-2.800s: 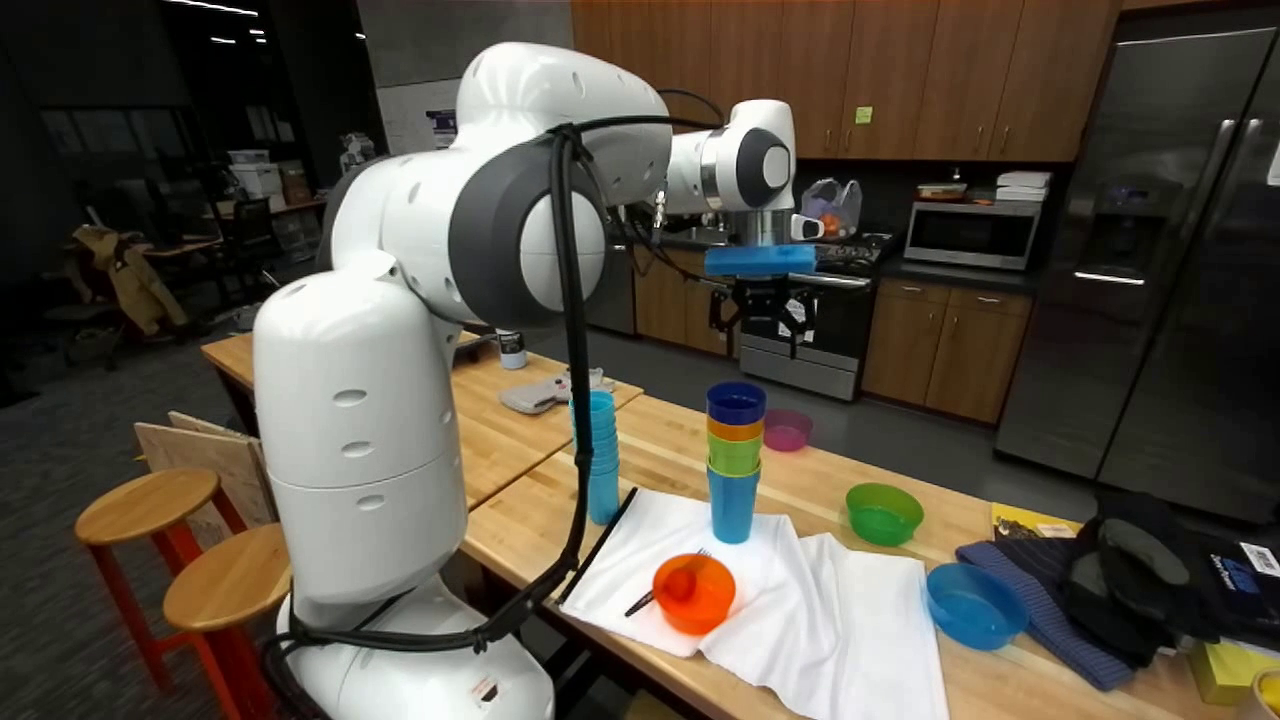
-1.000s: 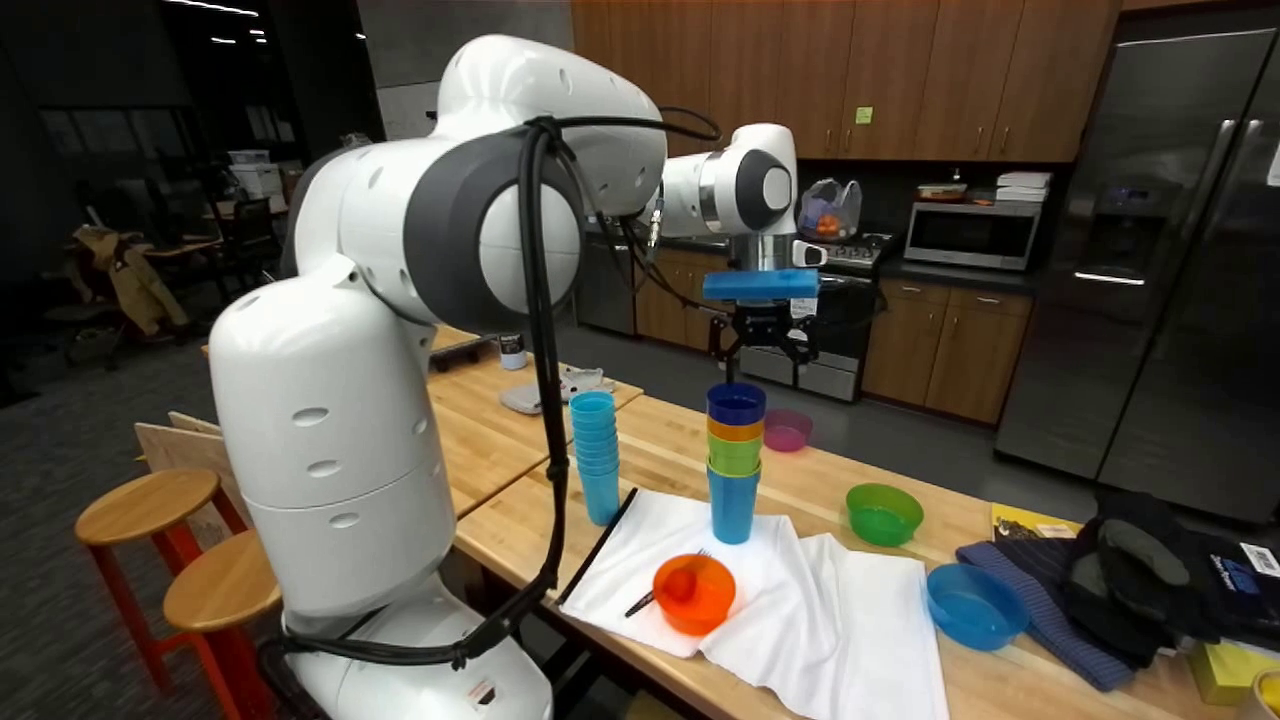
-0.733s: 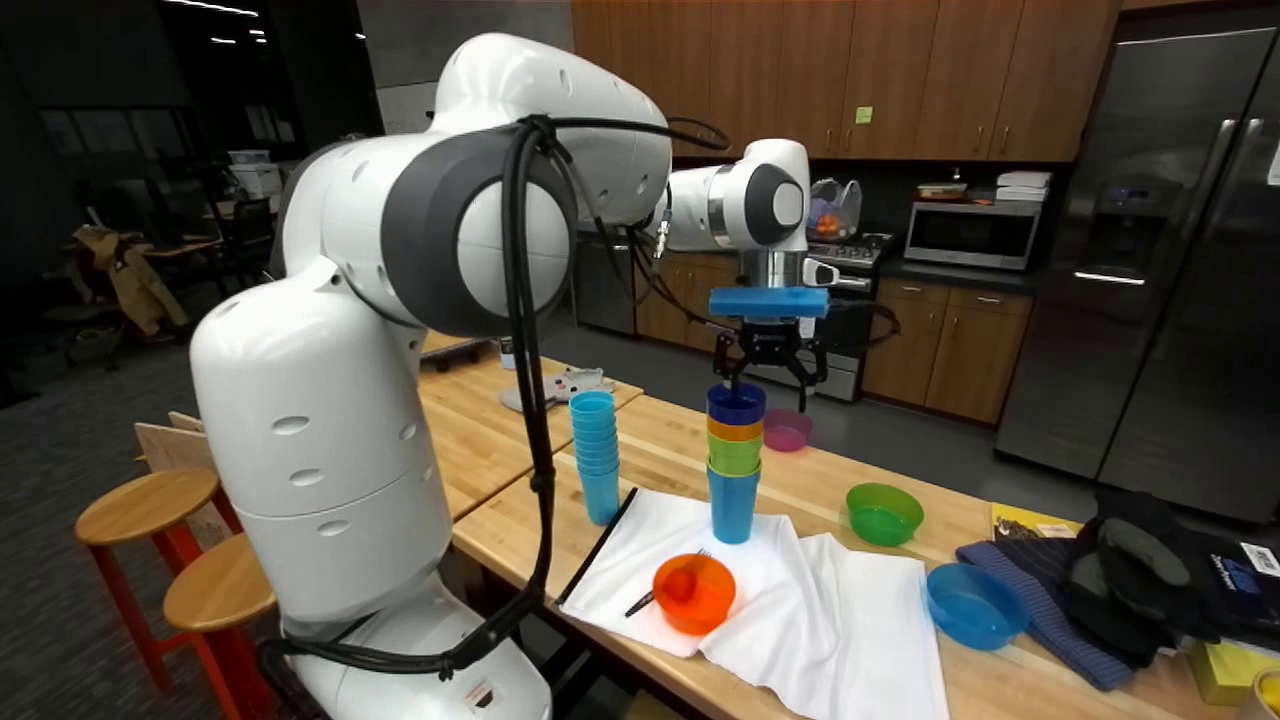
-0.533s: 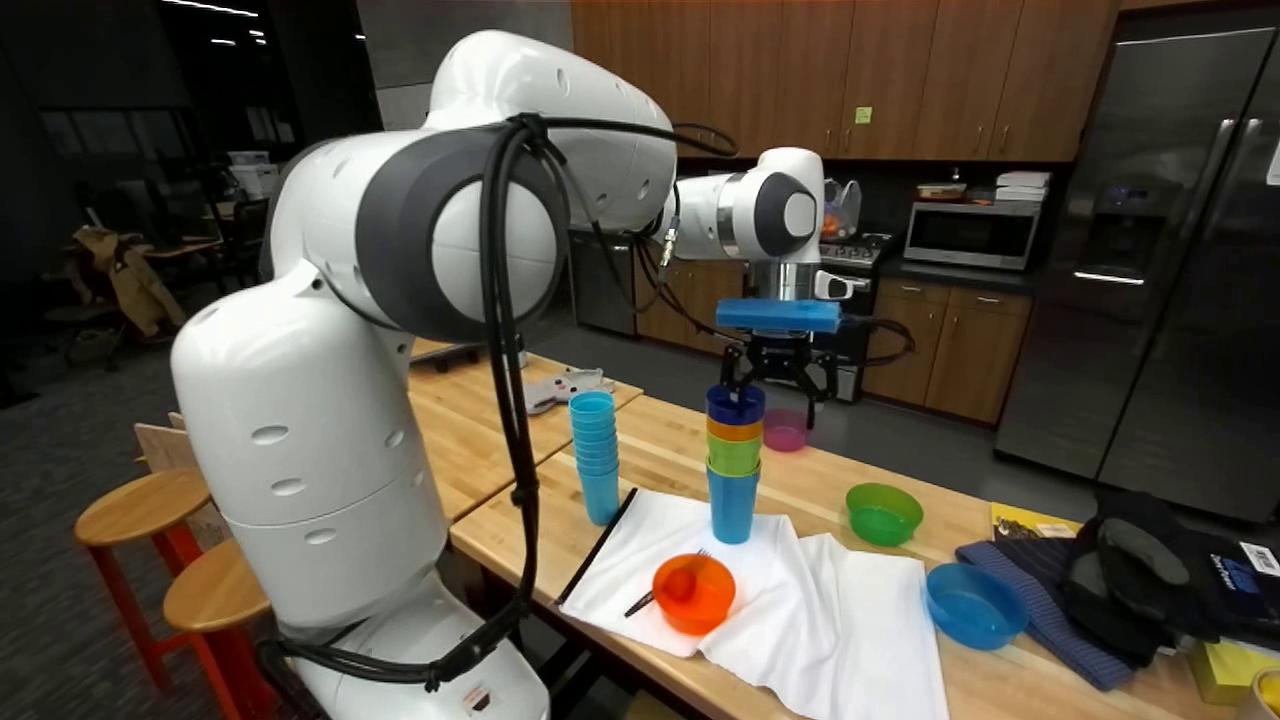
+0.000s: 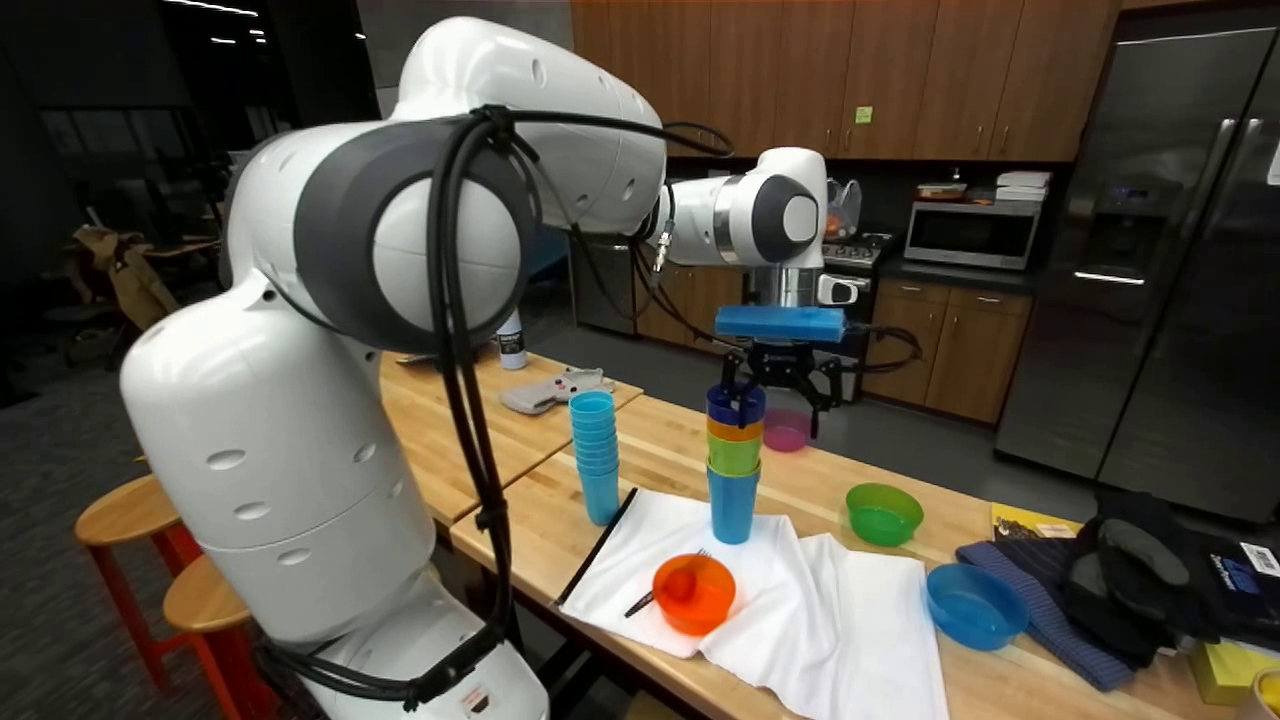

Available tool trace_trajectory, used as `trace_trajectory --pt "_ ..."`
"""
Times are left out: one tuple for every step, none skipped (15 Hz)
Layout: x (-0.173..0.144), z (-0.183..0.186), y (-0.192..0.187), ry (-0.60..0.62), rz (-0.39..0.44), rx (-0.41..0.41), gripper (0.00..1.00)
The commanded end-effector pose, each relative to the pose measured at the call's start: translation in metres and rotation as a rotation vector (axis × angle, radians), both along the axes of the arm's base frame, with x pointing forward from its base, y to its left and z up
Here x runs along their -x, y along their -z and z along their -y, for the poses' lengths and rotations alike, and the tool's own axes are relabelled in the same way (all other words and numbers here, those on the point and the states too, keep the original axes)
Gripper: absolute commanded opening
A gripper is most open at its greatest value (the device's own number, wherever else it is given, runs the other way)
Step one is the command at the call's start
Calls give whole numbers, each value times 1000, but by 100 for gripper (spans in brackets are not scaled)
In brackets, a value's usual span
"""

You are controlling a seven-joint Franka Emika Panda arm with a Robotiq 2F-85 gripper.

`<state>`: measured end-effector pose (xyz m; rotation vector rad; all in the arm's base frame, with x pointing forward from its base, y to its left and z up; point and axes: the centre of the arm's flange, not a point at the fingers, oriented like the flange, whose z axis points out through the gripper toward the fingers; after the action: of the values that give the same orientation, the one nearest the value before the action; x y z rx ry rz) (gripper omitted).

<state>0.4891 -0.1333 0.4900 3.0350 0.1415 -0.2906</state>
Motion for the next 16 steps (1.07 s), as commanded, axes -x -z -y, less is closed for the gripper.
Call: trace_trajectory --pt "-8 -15 -15 -43 62 36 100" --pt "-12 -19 -18 -64 80 40 100" --pt "-14 -25 -17 -77 100 40 100" --pt "-19 -27 -19 -93 116 43 100" --pt "-29 -33 -19 -106 134 45 100" --pt "-32 -41 -18 -116 148 43 100" --pt "-38 -45 -19 -123 156 43 100" --pt "-43 -45 -20 -136 164 40 100" --pt "-43 -50 -18 -137 171 42 100" --pt "-41 -50 -16 -140 174 40 100" --pt "-44 -46 -17 -147 175 43 100" --pt "-43 -48 -15 -143 175 41 100" --pt "-43 -49 -12 -139 174 41 100" --pt "-45 -41 -13 -142 169 45 100" --pt "-41 -38 -11 -140 166 43 100" --pt "-36 -40 -8 -130 167 41 100"
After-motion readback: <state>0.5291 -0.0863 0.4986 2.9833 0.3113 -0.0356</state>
